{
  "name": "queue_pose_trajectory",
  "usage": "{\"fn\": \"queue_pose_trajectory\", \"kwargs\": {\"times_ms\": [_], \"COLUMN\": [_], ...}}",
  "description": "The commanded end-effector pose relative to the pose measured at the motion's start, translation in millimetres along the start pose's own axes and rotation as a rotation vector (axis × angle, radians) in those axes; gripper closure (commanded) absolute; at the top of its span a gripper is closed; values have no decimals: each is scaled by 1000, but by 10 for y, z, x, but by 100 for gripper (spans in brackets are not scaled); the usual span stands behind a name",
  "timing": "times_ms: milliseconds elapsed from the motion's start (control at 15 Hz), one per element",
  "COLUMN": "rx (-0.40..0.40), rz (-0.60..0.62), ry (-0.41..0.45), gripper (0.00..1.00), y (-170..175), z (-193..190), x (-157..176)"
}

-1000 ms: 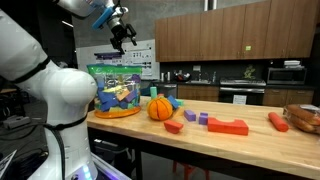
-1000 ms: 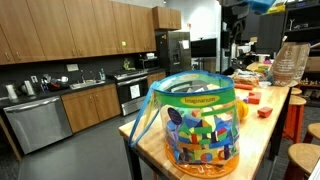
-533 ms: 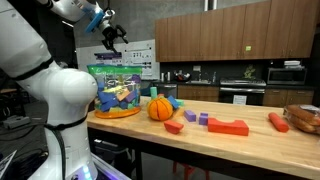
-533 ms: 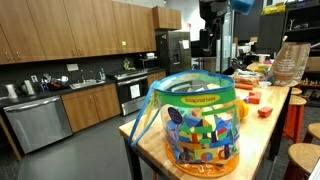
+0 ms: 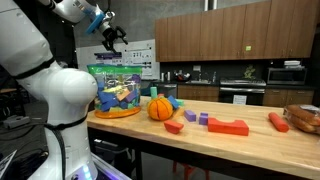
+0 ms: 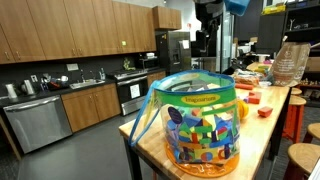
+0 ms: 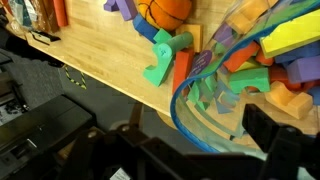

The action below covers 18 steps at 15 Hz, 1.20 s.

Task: Remove a light orange block from the clear bag and put it on the table

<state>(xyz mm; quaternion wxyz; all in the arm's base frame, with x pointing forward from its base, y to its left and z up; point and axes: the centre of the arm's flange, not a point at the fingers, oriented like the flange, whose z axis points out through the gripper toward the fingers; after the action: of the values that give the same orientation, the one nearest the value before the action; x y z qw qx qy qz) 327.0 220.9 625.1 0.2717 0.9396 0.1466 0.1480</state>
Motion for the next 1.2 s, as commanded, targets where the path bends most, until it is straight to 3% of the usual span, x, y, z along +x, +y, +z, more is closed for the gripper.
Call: {"fn": "queue_pose_trajectory", "kwargs": {"times_ms": [0, 400, 1133], "rx": [45, 80, 149], "rz": [25, -16, -176], "ry": [17, 42, -118], "gripper": [0, 0, 0], "y": [-27, -305, -742], "z": [52, 265, 978], "x": [42, 356, 544]}}
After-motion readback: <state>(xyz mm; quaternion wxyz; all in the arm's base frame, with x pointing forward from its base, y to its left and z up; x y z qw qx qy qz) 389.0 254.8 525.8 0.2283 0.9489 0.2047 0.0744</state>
